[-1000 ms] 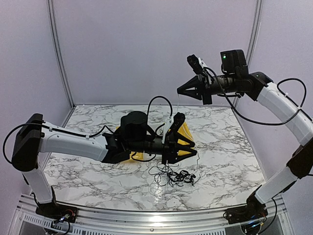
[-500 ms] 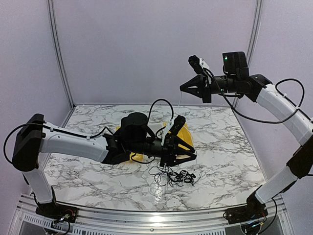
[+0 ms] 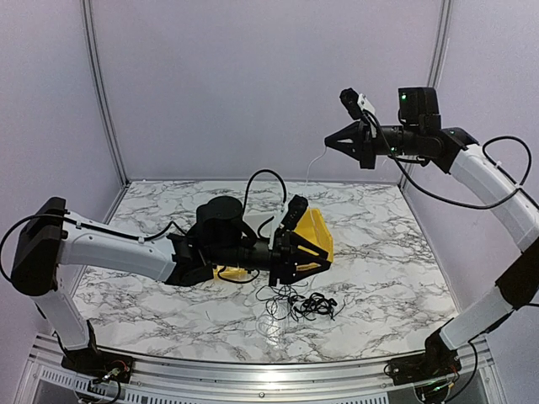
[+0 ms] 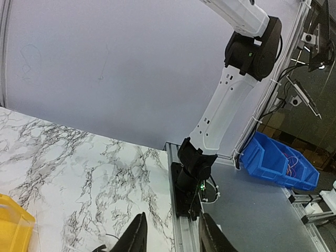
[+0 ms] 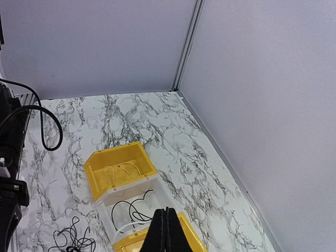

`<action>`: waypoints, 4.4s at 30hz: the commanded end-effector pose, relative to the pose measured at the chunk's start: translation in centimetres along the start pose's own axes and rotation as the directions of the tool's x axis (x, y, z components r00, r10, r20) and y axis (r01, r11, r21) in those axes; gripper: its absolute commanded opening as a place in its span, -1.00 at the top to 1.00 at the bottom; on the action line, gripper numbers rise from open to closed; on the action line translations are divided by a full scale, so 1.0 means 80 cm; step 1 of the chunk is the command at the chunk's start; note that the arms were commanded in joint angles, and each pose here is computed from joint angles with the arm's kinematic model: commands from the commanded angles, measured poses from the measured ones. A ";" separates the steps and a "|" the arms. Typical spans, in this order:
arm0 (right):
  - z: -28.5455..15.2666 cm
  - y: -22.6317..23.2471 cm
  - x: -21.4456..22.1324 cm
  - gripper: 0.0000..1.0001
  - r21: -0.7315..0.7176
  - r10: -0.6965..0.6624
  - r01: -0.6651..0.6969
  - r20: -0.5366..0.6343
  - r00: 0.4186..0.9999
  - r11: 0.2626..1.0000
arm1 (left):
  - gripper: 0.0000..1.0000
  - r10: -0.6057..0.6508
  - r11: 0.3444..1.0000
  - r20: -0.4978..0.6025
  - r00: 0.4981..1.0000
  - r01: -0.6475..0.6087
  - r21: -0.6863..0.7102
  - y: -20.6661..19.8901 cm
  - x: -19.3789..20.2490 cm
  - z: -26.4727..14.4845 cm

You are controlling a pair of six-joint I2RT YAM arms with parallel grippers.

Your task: Untangle the cables

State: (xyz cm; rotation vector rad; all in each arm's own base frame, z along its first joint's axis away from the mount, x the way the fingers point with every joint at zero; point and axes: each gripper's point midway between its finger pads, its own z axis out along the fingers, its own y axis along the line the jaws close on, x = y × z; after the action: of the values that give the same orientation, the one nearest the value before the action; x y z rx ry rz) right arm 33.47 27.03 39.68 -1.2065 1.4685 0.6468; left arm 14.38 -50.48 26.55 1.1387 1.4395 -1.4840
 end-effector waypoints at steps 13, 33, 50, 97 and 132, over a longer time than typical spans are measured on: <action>-0.031 0.043 -0.054 1.00 -0.100 -0.018 0.029 0.106 0.994 0.995 | -0.20 -0.030 0.891 0.238 0.971 0.134 -0.434 0.090 -0.026 -0.056; -0.039 0.072 -0.080 1.00 -0.191 -0.012 0.040 0.145 0.989 0.981 | -0.28 0.095 0.781 0.167 0.981 0.031 -0.624 0.180 -0.048 -0.006; -0.037 0.075 -0.077 1.00 -0.205 -0.012 0.040 0.138 0.990 0.978 | 0.14 0.024 0.701 0.150 0.988 0.090 -0.708 0.210 -0.018 -0.029; -0.053 0.083 0.273 0.23 0.078 0.264 -0.252 -0.259 0.929 0.965 | 1.00 0.116 0.518 -0.186 0.976 -0.219 -0.827 0.155 -0.079 -0.272; -0.077 0.045 0.355 0.25 0.263 0.294 -0.215 -0.314 0.903 0.940 | 1.00 0.067 0.492 -0.375 0.925 -0.357 -0.794 0.257 -0.073 -0.305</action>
State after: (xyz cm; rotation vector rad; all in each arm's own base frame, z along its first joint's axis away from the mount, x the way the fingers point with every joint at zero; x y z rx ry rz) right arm 29.63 13.70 13.84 -0.9911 1.9817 0.4706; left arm 37.71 -28.85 22.97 0.7930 1.8840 -0.2881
